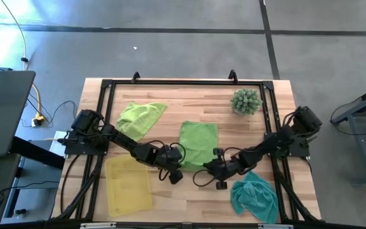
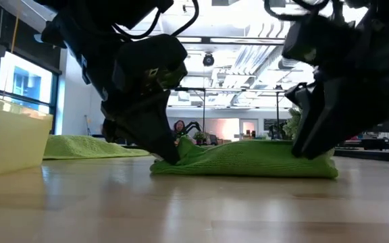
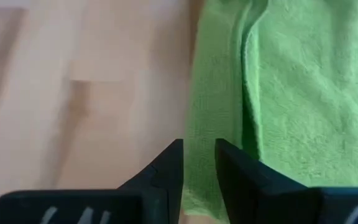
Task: Roll microfiber towels into tight, uniform cylinder then place into a basket
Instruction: Roll the green microfiber towel
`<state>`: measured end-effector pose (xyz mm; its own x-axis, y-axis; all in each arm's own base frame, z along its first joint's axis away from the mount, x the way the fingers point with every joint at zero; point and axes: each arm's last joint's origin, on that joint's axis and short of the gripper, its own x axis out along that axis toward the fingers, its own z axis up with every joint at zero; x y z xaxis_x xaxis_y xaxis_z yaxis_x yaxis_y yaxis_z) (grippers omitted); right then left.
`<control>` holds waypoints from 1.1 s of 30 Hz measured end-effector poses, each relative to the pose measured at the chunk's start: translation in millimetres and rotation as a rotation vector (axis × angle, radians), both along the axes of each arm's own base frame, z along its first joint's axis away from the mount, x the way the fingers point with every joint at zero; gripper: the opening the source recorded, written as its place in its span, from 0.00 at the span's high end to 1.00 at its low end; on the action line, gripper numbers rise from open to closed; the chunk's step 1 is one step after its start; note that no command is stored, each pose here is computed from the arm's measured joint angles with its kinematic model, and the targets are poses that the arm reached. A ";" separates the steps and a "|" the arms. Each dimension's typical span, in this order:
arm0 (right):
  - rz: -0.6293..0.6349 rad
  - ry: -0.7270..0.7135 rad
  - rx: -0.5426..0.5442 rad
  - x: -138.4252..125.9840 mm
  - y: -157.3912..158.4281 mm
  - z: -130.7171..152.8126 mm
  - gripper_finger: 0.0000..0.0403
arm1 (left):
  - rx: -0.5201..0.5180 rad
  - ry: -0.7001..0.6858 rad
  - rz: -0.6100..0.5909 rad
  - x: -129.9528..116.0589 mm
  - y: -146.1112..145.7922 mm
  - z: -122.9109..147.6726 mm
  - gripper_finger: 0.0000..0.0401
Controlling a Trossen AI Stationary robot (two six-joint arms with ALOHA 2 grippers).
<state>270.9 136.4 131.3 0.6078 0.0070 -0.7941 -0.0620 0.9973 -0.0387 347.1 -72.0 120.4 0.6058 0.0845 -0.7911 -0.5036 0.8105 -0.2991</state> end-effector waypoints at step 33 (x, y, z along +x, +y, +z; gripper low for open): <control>-0.074 0.124 -0.009 -0.5 -9.6 -19.1 0.61 | 0.248 -0.051 -0.383 -13.9 18.9 58.4 0.70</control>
<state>270.4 126.8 112.1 0.5033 -0.0417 -0.8631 0.0071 0.9990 -0.0441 333.3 -53.1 178.8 0.6681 0.0303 -0.7435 -0.1437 0.9856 -0.0890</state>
